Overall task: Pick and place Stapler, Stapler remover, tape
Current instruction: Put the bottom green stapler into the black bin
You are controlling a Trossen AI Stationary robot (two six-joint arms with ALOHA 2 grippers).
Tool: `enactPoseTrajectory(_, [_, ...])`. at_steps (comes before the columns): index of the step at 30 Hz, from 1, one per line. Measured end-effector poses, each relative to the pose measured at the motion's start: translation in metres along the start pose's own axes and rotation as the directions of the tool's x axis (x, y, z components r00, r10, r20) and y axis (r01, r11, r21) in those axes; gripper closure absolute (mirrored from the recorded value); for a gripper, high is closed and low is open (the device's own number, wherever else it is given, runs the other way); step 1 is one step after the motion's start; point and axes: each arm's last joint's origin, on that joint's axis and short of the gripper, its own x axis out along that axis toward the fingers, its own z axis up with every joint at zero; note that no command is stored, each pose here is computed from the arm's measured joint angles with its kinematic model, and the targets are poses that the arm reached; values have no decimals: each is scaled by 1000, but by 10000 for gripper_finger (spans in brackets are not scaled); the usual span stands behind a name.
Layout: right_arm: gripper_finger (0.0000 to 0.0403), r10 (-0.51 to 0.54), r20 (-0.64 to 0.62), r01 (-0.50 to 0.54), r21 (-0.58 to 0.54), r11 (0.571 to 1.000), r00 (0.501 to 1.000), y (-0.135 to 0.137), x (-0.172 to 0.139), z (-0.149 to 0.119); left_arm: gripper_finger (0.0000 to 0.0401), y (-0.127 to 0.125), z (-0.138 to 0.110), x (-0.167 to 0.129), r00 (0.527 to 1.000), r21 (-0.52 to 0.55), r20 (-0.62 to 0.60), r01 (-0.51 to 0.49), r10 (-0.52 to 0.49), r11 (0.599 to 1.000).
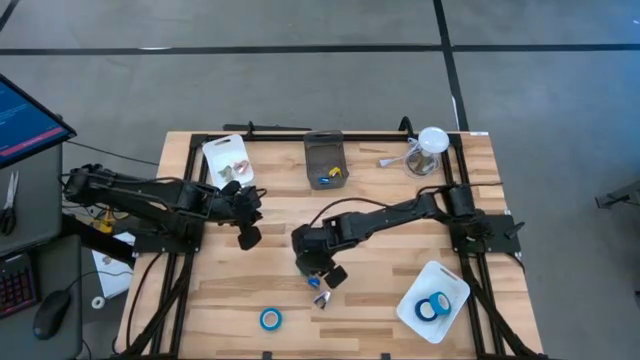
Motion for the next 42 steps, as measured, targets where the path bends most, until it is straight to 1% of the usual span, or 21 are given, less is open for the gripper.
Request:
enactPoseTrajectory(5, [252,8,-19,-8,11,1000,1000,-5,13,-2,371,0,-1,0,1000,2,-5,-3,3,1000])
enactPoseTrajectory(13, [263,33,-60,-31,29,999,998,-11,35,-5,371,1,-2,0,1000,7,-17,-10,10,1000])
enactPoseTrajectory(23, [261,36,-59,-34,47,998,998,-18,35,-10,371,1,-2,0,1000,8,-19,-11,11,1000])
enactPoseTrajectory(27, [261,58,-88,-53,54,997,994,-17,42,-15,371,1,-2,0,1000,8,-19,-11,11,1000])
enactPoseTrajectory(29, [261,59,-83,-55,51,997,995,-16,49,-15,371,1,-2,0,1000,9,-21,-12,12,1000])
enactPoseTrajectory(31, [260,82,-121,-75,58,995,989,-13,52,-20,371,1,-2,0,1000,10,-22,-12,12,1000])
enactPoseTrajectory(34, [260,72,-105,-67,49,997,992,-12,55,-17,371,1,-2,0,1000,10,-22,-13,13,1000])
enactPoseTrajectory(37, [267,73,-106,-68,49,996,992,-12,55,-17,371,1,-3,0,1000,10,-24,-13,13,1000])
enactPoseTrajectory(42, [291,67,-97,-62,56,997,993,-13,55,-17,371,2,-3,0,999,12,-28,-16,16,1000])
